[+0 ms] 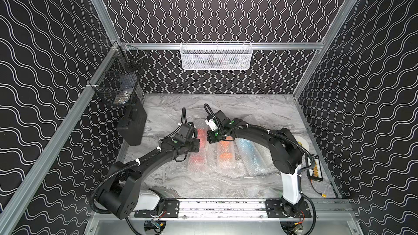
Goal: Unpack wine glasses from bubble wrap
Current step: Unwrap the wine glass from the bubble wrap.
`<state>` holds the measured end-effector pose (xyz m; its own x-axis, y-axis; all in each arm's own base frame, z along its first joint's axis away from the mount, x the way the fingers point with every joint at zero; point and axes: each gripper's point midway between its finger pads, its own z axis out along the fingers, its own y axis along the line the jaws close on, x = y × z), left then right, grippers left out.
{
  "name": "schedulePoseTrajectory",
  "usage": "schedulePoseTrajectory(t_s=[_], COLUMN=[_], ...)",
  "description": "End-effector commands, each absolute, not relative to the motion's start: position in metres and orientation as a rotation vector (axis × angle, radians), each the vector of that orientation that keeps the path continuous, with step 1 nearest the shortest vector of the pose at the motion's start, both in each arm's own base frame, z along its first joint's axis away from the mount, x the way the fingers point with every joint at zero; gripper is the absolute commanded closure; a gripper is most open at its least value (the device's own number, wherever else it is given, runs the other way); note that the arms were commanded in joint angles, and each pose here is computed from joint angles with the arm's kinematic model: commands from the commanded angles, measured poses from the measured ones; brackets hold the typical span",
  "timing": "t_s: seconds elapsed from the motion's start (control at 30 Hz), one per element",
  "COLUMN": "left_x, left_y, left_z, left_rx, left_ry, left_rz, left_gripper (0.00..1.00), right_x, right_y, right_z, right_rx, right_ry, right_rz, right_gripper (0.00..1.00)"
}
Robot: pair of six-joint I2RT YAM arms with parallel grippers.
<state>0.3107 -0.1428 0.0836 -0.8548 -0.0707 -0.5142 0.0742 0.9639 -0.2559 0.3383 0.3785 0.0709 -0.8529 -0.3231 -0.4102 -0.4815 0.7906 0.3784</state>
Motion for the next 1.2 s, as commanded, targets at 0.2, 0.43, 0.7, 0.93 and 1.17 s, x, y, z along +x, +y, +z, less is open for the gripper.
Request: schedulePoseTrajectory(t_s=[0.2, 0.43, 0.7, 0.93, 1.17], left_x=[0.304, 0.310, 0.323, 0.332, 0.341], left_y=[-0.124, -0.138, -0.144, -0.147, -0.155], left_z=[0.081, 0.096, 0.109, 0.095, 0.097], left_rx=[-0.052, -0.021, 0.005, 0.022, 0.034], left_ry=[2.594, 2.562, 2.533, 2.565, 2.556], left_rz=[-0.252, -0.339, -0.352, -0.321, -0.350], left_gripper=[0.98, 0.63, 0.56, 0.56, 0.74], right_x=[0.341, 0.334, 0.331, 0.330, 0.329], right_y=[0.377, 0.387, 0.391, 0.393, 0.392], right_z=[0.077, 0.080, 0.078, 0.081, 0.079], right_rx=[-0.593, -0.640, -0.674, -0.665, -0.673], right_ry=[2.653, 2.652, 2.652, 2.642, 2.645], right_rz=[0.698, 0.772, 0.797, 0.827, 0.821], right_gripper=[0.98, 0.98, 0.98, 0.98, 0.98])
